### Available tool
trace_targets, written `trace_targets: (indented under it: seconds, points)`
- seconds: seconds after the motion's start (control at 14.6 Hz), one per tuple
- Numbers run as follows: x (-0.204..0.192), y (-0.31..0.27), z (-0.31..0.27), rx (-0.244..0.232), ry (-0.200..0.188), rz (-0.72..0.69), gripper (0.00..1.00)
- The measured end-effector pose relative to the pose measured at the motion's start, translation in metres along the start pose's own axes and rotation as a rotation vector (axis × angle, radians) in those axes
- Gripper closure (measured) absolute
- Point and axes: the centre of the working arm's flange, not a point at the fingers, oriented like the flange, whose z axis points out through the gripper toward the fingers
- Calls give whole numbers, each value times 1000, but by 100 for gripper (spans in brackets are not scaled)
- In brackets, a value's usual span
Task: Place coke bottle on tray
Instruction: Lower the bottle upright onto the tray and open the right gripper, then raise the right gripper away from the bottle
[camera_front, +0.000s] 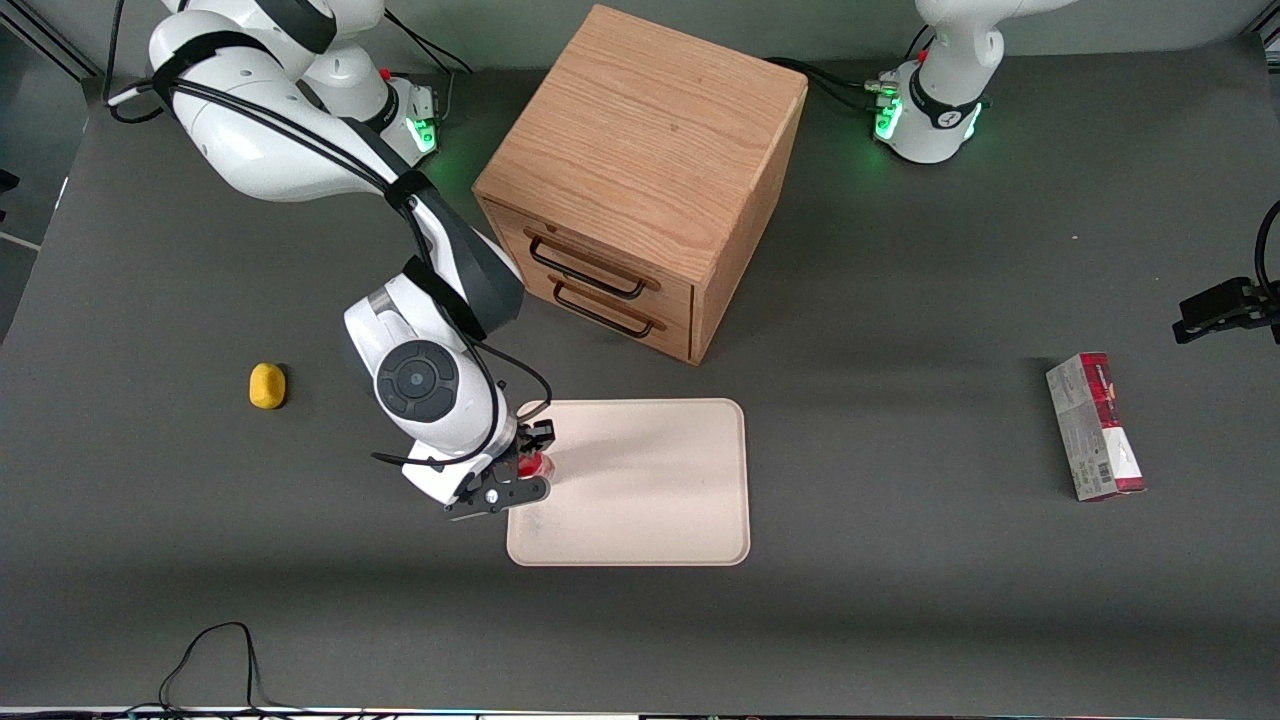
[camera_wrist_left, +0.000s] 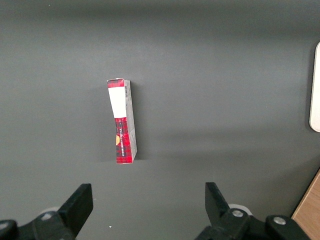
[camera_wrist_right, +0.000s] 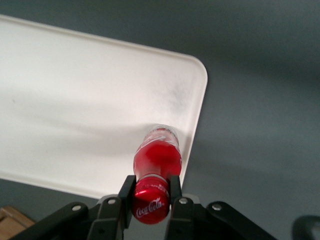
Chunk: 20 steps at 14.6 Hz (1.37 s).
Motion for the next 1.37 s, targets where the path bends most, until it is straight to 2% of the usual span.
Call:
trace_targets:
  seconds: [0.14,0.27,0.41,0.48,0.69,0.89,0.96,1.03,1.17,1.37]
  points:
    - [6,0,9,12,38,-1,69]
    - [10,2,17,14,54,-2,69]
    - [11,2,17,13,55,-2,68]
    - [11,2,17,13,55,0,64]
    - [11,3,15,14,59,8,36]
    - [13,5,-6,12,81,16,6]
    - [10,6,-21,-1,72,18,0]
    - [5,8,-39,-9,60,24,0]
    - [-7,20,-83,5,39,65,0]
    - [-37,78,-147,38,27,115,0]
